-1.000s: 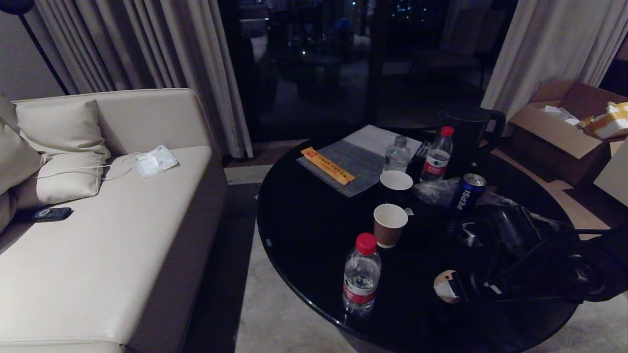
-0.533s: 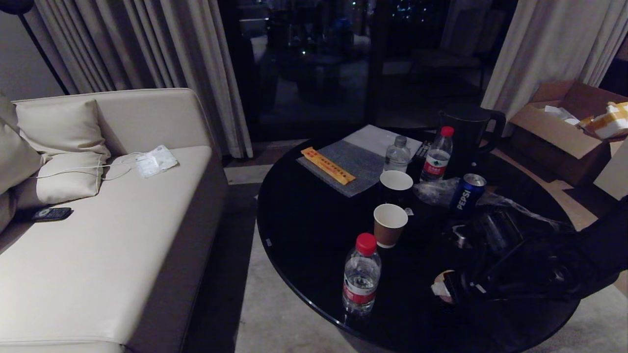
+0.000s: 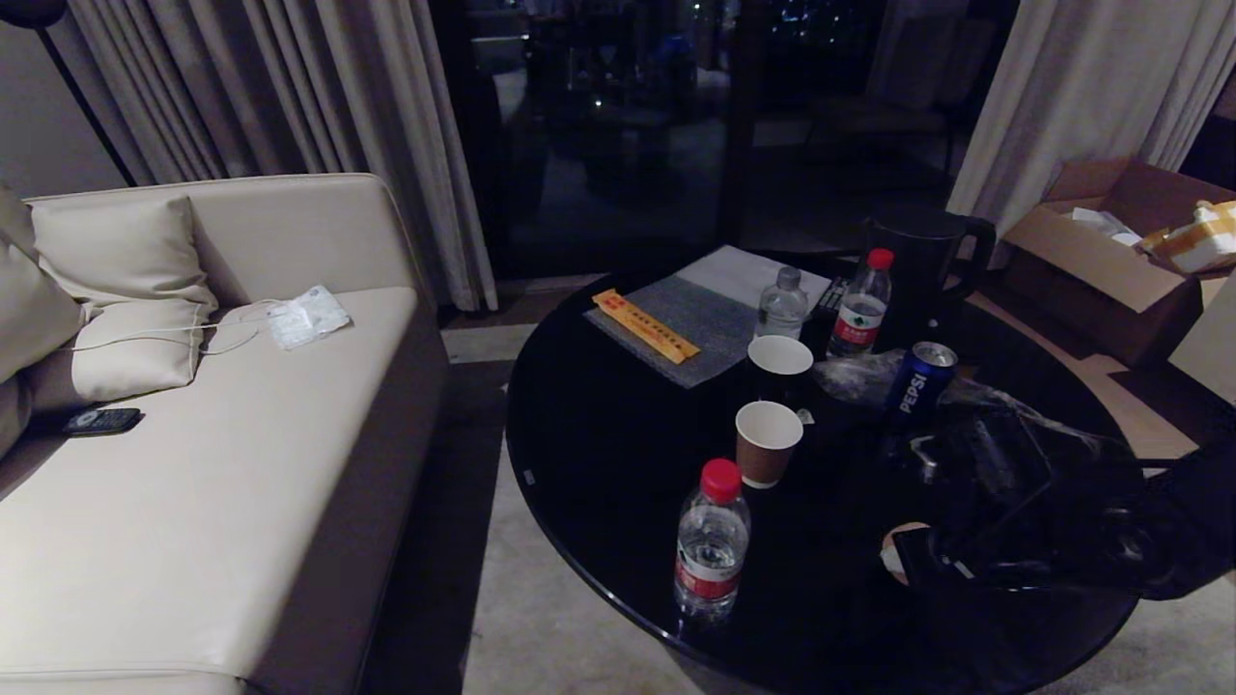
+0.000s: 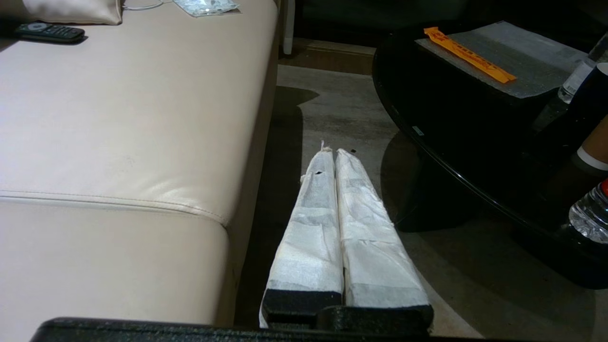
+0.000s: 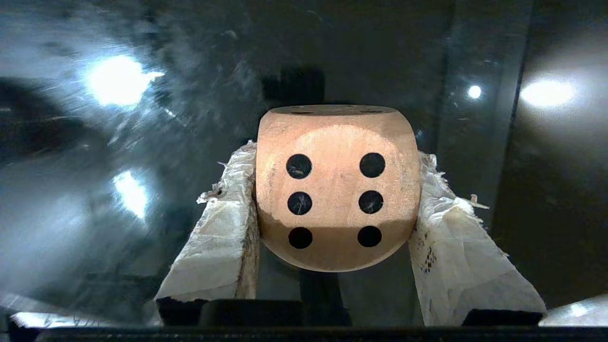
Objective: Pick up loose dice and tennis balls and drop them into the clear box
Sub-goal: Pick up toys out of the box, then put the toys in the box
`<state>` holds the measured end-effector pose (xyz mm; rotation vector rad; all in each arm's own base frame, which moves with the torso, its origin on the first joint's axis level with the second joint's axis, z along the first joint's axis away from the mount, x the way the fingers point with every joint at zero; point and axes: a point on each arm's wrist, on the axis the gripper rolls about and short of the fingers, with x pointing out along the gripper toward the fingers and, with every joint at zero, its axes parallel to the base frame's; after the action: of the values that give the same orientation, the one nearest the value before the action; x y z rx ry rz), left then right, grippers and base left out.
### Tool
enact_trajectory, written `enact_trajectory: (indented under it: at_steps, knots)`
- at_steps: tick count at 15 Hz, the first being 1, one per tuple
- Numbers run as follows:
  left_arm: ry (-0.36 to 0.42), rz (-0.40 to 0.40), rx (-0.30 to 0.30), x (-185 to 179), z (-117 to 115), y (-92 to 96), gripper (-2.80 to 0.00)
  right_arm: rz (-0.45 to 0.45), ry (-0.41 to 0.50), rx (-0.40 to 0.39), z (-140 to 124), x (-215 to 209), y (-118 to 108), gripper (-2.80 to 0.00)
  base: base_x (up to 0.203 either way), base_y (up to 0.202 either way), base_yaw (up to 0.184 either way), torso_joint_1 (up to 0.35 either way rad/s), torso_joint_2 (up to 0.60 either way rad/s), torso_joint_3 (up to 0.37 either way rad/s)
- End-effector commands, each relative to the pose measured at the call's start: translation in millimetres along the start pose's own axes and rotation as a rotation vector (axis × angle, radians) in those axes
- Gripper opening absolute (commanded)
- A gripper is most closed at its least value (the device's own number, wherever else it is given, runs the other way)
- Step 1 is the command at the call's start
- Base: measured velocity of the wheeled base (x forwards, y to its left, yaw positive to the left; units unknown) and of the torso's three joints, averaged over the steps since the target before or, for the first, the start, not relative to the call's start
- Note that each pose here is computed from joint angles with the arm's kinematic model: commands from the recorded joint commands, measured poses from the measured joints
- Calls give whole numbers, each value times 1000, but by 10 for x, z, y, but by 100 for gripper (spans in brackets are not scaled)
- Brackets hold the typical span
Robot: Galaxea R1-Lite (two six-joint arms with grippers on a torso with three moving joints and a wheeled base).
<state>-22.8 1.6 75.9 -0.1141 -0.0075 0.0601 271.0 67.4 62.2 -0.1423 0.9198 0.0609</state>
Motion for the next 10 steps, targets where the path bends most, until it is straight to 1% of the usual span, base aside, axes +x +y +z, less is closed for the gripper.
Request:
enact_trajectory:
  at_steps: [1,3,5,7,8,10]
  knots:
    - [2,1,-1,2,-3,0,-280,5,-115,28,-19,-484,-86,-280,0,0,0,0,0,0]
    - [2,1,-1,2,-3,0,-280,10,-180,47,-193,-890,-161,-280,0,0,0,0,0,0]
    - [3,0,-1,2,-3,0,-280,17,-265,70,-456,-1339,-250,-280,0,0,0,0,0,0]
    - [2,1,-1,2,-3,0,-280,18,-351,102,-810,-1691,-338,-280,0,0,0,0,0,0]
    - [2,1,-1,2,-3,0,-280,9,-397,125,-1033,-1811,-383,-280,0,0,0,0,0,0]
    - [3,0,-1,2,-3,1,-280,-15,-486,171,-1437,-1933,-432,-280,0,0,0,0,0,0]
